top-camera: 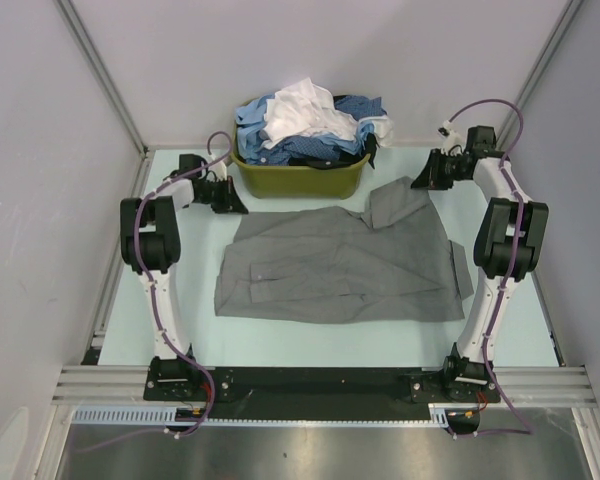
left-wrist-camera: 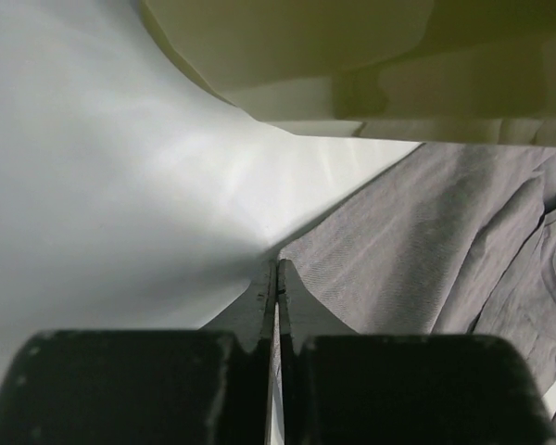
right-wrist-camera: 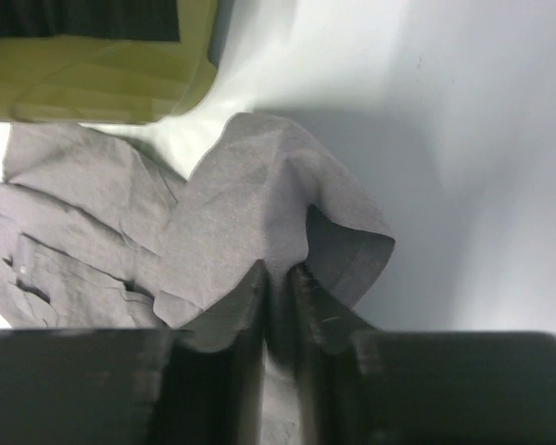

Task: Fold and stack the long sleeve shirts
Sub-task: Fold the shirt

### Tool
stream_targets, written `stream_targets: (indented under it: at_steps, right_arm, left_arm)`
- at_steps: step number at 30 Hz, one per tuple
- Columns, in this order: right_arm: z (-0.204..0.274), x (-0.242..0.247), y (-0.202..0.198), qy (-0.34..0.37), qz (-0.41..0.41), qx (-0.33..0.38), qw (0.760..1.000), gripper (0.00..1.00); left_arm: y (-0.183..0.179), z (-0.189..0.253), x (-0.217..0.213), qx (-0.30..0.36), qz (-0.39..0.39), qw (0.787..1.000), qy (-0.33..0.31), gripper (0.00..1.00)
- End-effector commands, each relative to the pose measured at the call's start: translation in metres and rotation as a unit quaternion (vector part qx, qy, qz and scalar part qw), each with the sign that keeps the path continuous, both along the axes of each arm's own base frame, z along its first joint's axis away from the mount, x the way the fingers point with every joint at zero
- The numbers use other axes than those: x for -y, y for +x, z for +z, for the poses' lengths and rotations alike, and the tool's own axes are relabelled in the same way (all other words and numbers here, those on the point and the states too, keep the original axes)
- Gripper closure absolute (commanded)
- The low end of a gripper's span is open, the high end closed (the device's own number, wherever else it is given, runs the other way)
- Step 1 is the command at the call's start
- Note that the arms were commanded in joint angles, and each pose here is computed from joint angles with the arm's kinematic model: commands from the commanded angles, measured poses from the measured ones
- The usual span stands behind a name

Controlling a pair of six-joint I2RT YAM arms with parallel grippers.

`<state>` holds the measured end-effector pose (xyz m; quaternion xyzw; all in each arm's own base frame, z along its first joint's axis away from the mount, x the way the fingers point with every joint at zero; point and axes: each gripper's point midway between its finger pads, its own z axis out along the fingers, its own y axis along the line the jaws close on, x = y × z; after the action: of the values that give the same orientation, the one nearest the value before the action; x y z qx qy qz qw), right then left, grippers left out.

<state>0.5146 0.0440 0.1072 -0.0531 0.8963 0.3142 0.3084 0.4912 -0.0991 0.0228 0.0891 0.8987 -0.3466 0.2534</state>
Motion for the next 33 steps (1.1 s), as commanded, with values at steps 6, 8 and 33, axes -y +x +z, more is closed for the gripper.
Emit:
stream_targets:
  at_steps: [6, 8, 33]
  right_arm:
    - [0.057, 0.005, 0.013, 0.029, 0.003, 0.054, 0.998, 1.0]
    - [0.068, 0.009, 0.014, 0.035, 0.0, 0.065, 0.997, 1.0]
    - [0.085, 0.025, -0.029, 0.031, 0.017, 0.046, 0.998, 1.0]
  left_arm:
    - [-0.001, 0.043, 0.009, 0.074, -0.027, 0.996, -0.041, 1.0]
    - [-0.001, 0.057, 0.008, 0.093, -0.031, 0.994, -0.039, 1.0]
    - [-0.051, 0.105, 0.014, 0.199, -0.146, 0.969, -0.014, 1.0]
